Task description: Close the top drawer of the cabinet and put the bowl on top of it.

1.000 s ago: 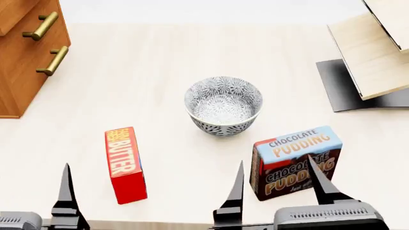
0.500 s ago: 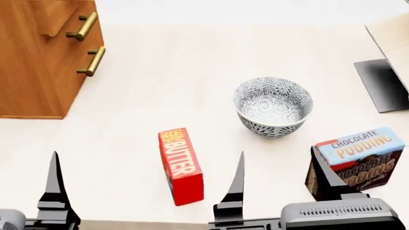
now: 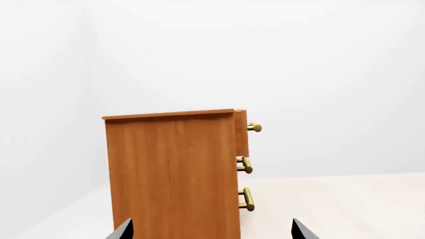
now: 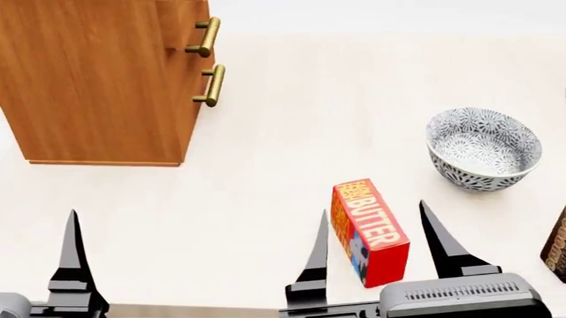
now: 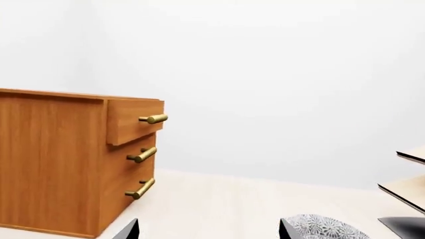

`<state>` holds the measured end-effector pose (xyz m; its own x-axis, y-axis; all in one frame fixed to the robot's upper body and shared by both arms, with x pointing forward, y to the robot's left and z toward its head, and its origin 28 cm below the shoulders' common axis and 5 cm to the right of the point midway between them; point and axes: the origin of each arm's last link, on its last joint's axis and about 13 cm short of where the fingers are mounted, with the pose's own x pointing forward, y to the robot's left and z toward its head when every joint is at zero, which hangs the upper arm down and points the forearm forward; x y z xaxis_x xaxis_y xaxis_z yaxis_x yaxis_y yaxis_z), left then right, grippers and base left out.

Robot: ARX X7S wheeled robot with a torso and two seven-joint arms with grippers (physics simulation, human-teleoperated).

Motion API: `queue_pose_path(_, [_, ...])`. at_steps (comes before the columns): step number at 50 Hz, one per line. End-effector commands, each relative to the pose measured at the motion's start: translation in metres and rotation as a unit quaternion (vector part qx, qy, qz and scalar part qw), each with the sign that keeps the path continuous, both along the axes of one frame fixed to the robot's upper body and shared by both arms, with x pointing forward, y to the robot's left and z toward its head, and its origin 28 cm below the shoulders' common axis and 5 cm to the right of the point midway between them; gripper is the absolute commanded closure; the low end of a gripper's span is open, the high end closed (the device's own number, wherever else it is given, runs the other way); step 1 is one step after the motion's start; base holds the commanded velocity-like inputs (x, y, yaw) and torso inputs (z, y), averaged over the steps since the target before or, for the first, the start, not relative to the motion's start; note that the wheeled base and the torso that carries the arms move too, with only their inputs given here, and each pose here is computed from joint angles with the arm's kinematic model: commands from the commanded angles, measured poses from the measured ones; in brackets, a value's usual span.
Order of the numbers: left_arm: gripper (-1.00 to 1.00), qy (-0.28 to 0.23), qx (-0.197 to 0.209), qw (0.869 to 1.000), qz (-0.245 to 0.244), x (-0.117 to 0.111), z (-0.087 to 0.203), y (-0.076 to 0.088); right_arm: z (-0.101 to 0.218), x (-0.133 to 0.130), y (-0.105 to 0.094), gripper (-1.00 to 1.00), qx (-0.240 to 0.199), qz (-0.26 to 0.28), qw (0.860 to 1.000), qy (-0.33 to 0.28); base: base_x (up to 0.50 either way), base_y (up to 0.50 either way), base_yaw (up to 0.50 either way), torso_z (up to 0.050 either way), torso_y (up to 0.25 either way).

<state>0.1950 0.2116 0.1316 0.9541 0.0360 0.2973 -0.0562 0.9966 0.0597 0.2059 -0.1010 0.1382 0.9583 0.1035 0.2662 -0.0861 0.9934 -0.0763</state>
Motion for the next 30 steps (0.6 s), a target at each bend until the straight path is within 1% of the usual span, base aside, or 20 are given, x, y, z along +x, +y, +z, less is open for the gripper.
queue_pose_path(1, [-1.0, -0.002, -0.001, 1.0, 0.0, -0.0009, 0.0002, -0.0003, -0.0001, 0.0003, 0.0004, -1.0, -0.007, -0.011, 1.0, -0.007, 0.0, 0.29, 0.0, 0.0, 0.0])
queue_pose_path(15, [-1.0, -0.002, -0.003, 1.0, 0.0, -0.0018, -0.0004, -0.0003, -0.0019, 0.0006, 0.0018, -1.0, -0.011, -0.005, 1.0, -0.002, 0.0, 0.01, 0.0, 0.0, 0.0])
queue_pose_path(24, [-1.0, -0.003, -0.003, 1.0, 0.0, -0.002, 0.0001, -0.0006, -0.0024, 0.0005, 0.0017, -1.0, -0.01, -0.004, 1.0, -0.004, 0.0, 0.3, 0.0, 0.0, 0.0])
queue_pose_path(30, [-1.0, -0.002, -0.002, 1.0, 0.001, -0.0016, -0.0006, -0.0005, -0.0029, 0.0006, 0.0019, -1.0, -0.008, -0.01, 1.0, -0.003, 0.0, 0.02, 0.0, 0.0, 0.0])
